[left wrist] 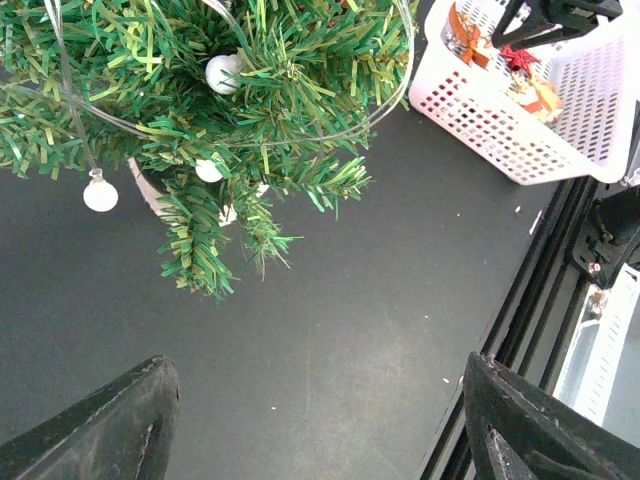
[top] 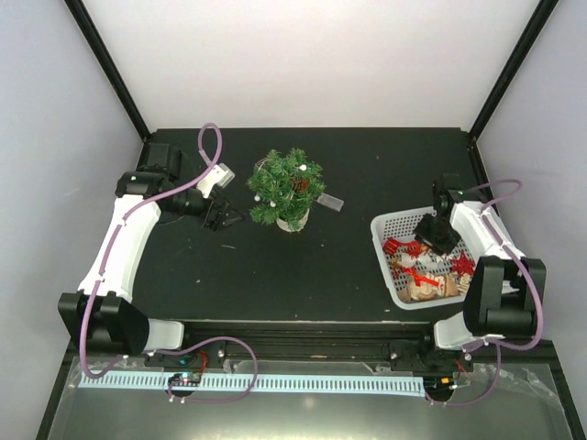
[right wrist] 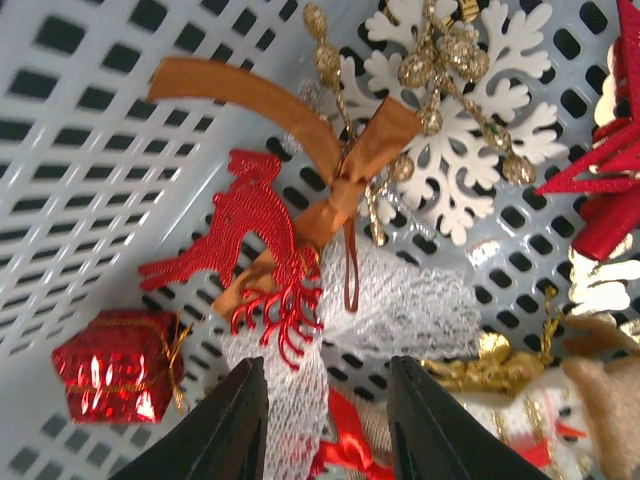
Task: Decorate the small christmas tree
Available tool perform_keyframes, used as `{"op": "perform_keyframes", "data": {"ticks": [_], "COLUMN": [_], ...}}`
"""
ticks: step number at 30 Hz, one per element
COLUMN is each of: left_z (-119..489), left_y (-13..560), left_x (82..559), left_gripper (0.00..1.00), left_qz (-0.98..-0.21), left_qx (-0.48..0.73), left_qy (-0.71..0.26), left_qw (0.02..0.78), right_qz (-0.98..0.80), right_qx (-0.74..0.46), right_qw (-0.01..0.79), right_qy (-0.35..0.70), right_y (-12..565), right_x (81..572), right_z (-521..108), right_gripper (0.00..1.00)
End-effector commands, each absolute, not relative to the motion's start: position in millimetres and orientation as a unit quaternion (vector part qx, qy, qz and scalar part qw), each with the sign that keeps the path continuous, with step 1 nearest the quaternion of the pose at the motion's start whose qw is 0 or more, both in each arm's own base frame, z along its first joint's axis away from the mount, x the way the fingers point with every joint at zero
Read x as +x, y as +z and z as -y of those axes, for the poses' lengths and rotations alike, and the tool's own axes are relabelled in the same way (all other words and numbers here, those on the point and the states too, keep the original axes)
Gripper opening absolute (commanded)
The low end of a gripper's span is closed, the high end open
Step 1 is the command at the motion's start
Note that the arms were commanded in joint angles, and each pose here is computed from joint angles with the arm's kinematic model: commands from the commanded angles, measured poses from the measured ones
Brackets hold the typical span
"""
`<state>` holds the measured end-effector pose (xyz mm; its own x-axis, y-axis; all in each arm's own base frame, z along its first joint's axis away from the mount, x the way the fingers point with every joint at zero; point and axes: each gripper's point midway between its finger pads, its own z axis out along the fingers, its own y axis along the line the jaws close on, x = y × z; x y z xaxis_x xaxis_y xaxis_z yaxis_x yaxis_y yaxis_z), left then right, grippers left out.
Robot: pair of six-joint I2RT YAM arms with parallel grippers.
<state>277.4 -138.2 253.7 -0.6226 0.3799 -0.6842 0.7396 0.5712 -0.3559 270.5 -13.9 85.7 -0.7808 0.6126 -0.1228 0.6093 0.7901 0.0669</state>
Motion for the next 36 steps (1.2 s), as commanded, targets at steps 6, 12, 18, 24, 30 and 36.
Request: {"op": "perform_keyframes", "data": {"ticks": [6, 12, 18, 24, 30, 36], "left_z": [138, 136, 134, 132, 129, 128], "left_y": [259, 258, 259, 257, 257, 254], "left_x": [272, 269, 273, 277, 278, 280], "left_gripper": [0.78, 0.78, 0.78, 0.78, 0.78, 0.78], "left_qz": [-0.835, -0.838, -0.841, -0.844, -0.846, -0.848], "left_qx": [0.349, 0.351, 0.345, 0.345, 0.345, 0.343], "left_qy": [-0.316, -0.311, -0.306, -0.298, -0.292, -0.288], "left_qw": [0.285, 0.278, 0.281, 0.281, 0.284, 0.284], "right_qz": [-0.936, -0.936, -0.937, -0.939, -0.94, -0.941], "right_qx": [0.343, 0.345, 0.343, 0.34, 0.337, 0.332], "right_qw": [0.077, 0.069, 0.063, 0.058, 0.055, 0.069], "right_qy": [0.003, -0.003, -0.008, -0.007, -0.008, -0.008], "right_y": [66, 53, 44, 38, 34, 47], "right_x": [304, 311, 312, 311, 307, 302], "right_z": [32, 39, 43, 43, 43, 43], "right_gripper": [0.34, 0.33, 0.33, 0.28, 0.19, 0.13]}}
